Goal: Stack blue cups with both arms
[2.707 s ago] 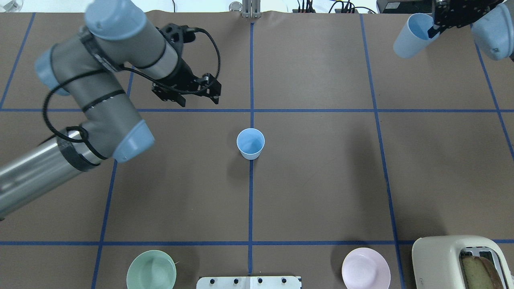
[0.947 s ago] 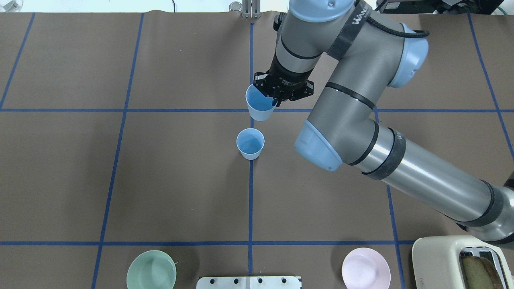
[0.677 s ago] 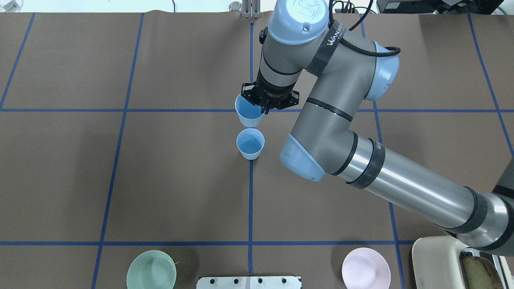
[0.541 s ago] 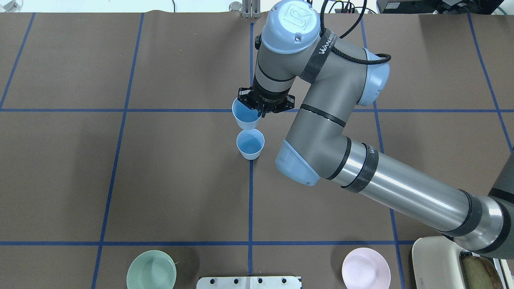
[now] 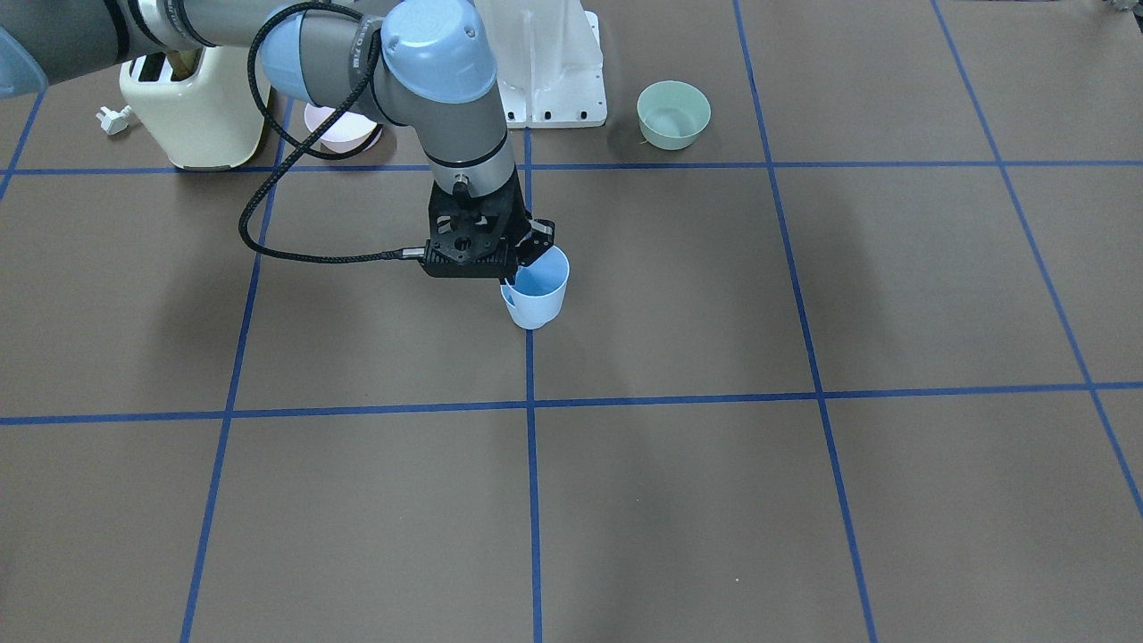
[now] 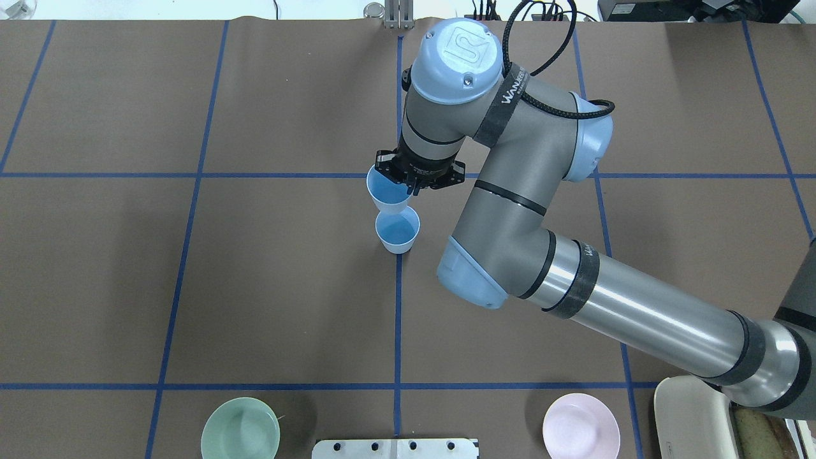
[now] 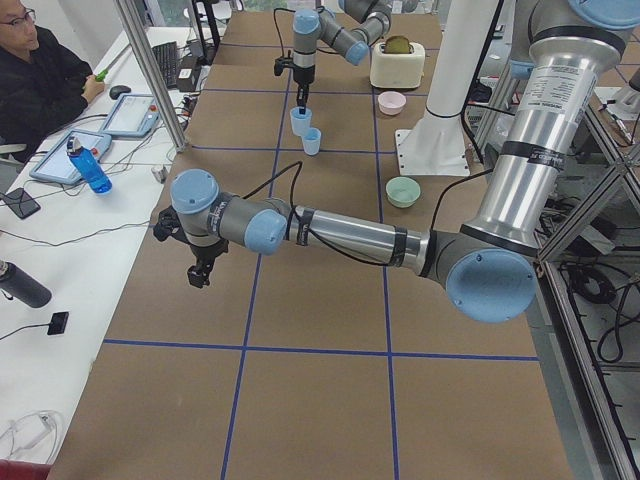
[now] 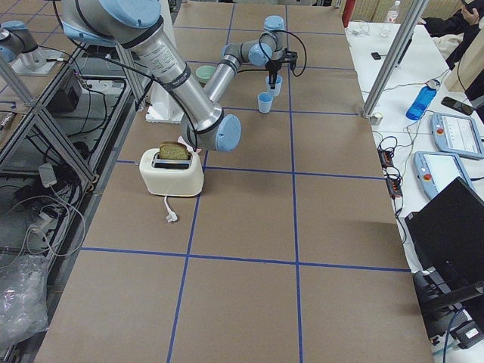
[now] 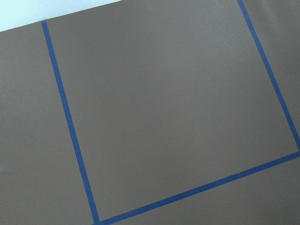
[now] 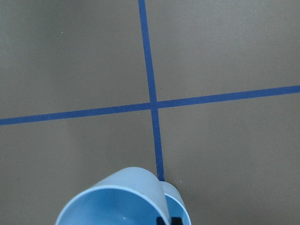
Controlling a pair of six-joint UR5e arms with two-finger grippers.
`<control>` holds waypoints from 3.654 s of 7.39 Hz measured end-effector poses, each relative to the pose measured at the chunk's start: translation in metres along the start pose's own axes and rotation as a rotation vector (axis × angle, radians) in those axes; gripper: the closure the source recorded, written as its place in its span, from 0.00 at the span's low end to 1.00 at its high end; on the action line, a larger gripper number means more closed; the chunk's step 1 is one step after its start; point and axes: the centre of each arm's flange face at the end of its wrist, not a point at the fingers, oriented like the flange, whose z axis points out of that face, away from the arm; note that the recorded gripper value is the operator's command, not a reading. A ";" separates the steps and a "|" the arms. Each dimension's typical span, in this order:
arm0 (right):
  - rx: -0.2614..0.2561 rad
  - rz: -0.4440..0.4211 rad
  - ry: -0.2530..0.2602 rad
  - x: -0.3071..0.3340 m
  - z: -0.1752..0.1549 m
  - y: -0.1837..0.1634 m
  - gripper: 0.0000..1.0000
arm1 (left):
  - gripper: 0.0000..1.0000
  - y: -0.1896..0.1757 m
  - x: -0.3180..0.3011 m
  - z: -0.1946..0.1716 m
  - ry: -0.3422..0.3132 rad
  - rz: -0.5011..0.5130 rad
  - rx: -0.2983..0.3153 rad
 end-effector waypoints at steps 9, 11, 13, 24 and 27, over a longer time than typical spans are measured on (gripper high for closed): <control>-0.010 -0.016 0.010 0.004 0.017 0.031 1.00 | 0.02 -0.003 0.001 0.001 0.002 -0.006 -0.002; -0.013 -0.022 0.013 0.006 0.019 0.031 1.00 | 0.02 -0.003 0.001 0.001 0.002 -0.006 -0.001; -0.012 -0.024 0.013 0.009 0.019 0.032 1.00 | 0.02 -0.003 0.001 0.001 0.002 -0.005 0.000; 0.055 -0.066 0.045 0.107 -0.024 -0.067 0.00 | 0.02 0.001 -0.001 0.002 0.003 -0.003 0.002; 0.038 -0.125 0.078 0.260 -0.068 -0.150 0.00 | 0.02 0.006 -0.005 0.006 0.003 -0.007 -0.005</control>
